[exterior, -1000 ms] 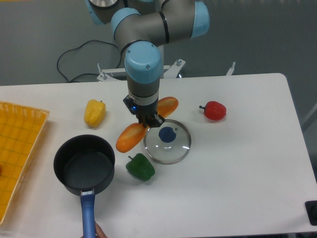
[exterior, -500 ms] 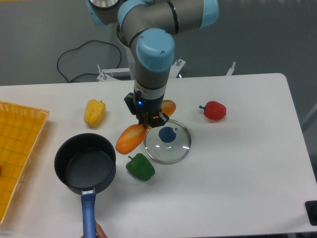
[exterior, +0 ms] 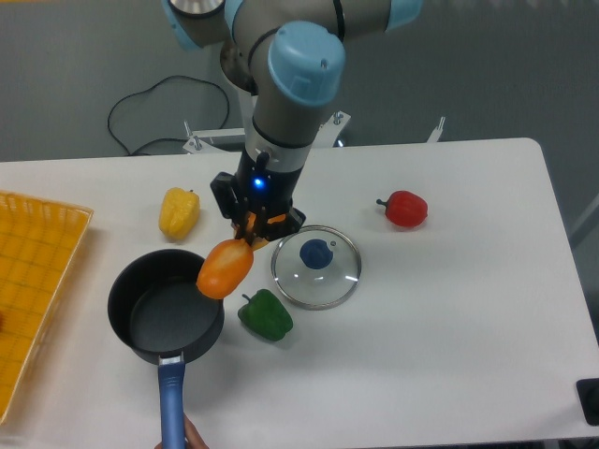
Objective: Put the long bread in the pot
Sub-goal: 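Lift the bread and carry it over the black saucepan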
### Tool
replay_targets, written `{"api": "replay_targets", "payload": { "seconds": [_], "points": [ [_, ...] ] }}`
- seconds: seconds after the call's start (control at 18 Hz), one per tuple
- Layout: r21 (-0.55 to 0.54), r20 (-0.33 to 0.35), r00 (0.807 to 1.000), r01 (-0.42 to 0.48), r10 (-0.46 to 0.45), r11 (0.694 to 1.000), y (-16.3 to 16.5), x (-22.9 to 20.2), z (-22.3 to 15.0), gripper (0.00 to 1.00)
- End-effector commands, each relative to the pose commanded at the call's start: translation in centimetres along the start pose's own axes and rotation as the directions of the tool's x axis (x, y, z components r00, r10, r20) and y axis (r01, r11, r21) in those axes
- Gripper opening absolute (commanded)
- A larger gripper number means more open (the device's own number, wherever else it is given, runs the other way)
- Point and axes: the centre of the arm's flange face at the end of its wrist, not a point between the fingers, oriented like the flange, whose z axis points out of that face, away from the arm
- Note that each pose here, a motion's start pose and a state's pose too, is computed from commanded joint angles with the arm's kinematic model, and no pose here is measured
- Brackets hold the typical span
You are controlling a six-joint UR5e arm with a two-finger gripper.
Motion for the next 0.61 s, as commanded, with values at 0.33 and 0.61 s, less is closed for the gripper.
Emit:
{"api": "replay_targets", "payload": {
  "seconds": [0.33,0.61],
  "points": [
    [0.120,0.023,0.996,0.080,-0.083,0.989,-2.6,3.5,-0.3,0.00],
    [0.167,0.020,0.992,0.116,-0.121,0.979,-4.0,5.6,0.2,0.00]
  ]
}}
